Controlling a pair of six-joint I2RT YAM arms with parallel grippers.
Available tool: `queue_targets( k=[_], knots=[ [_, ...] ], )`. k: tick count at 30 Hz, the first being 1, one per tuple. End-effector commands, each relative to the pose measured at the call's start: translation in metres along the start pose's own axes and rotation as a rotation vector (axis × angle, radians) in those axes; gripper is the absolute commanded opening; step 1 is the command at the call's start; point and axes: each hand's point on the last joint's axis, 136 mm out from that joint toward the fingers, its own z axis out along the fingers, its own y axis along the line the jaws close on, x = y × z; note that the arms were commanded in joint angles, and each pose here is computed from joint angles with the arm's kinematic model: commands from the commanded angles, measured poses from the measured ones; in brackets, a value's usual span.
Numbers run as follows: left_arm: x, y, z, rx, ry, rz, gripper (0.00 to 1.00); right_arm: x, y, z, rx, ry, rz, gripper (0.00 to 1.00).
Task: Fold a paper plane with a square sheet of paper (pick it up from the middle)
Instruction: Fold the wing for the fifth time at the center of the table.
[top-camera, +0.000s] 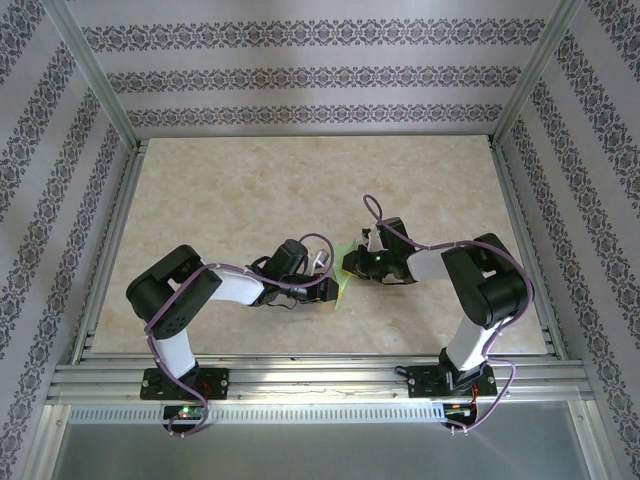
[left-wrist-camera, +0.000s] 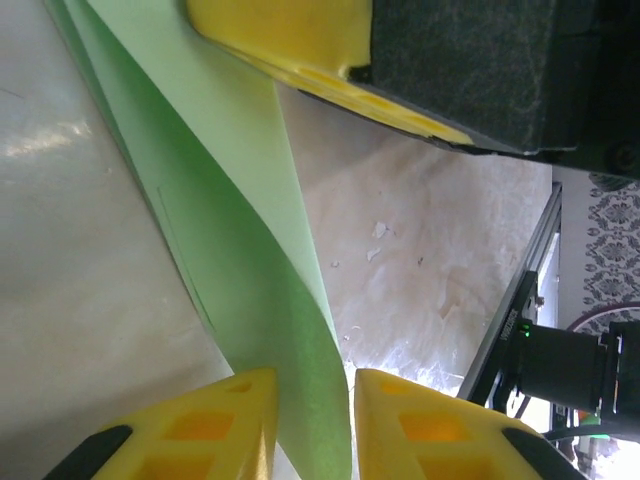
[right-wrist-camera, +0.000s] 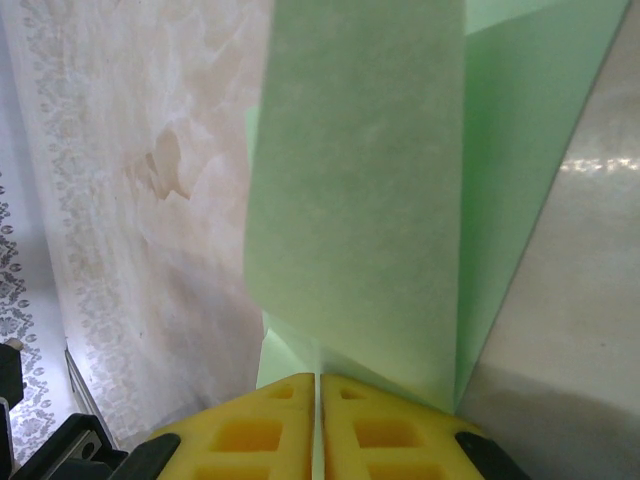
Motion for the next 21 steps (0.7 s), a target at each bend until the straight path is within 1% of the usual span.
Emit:
queue_targets(
  k=[1, 3, 5, 7, 9, 12, 21],
  knots=[
    [-0.012, -0.005, -0.012, -0.028, -0.051, 0.007, 0.29, 0.017, -0.032, 0.006, 0.112, 0.049, 0.053, 0.12],
    [-0.013, -0.005, -0.015, -0.041, -0.064, 0.016, 0.29, 0.017, -0.032, 0.005, 0.111, 0.048, 0.052, 0.12],
    [-0.015, -0.01, -0.016, -0.029, -0.061, 0.02, 0.24, 0.016, -0.031, 0.005, 0.109, 0.046, 0.051, 0.12],
    [-0.015, -0.015, -0.012, -0.007, -0.042, 0.004, 0.16, 0.016, -0.032, 0.006, 0.112, 0.047, 0.053, 0.12],
    [-0.014, -0.014, -0.007, -0.004, -0.014, -0.024, 0.14, 0.016, -0.032, 0.006, 0.115, 0.051, 0.056, 0.11],
    [-0.013, -0.011, -0.005, -0.013, -0.007, -0.037, 0.16, 0.016, -0.032, 0.006, 0.119, 0.047, 0.056, 0.11],
    [-0.012, -0.002, -0.008, -0.069, -0.018, -0.044, 0.26, 0.017, -0.033, 0.005, 0.121, 0.05, 0.057, 0.11]
  ],
)
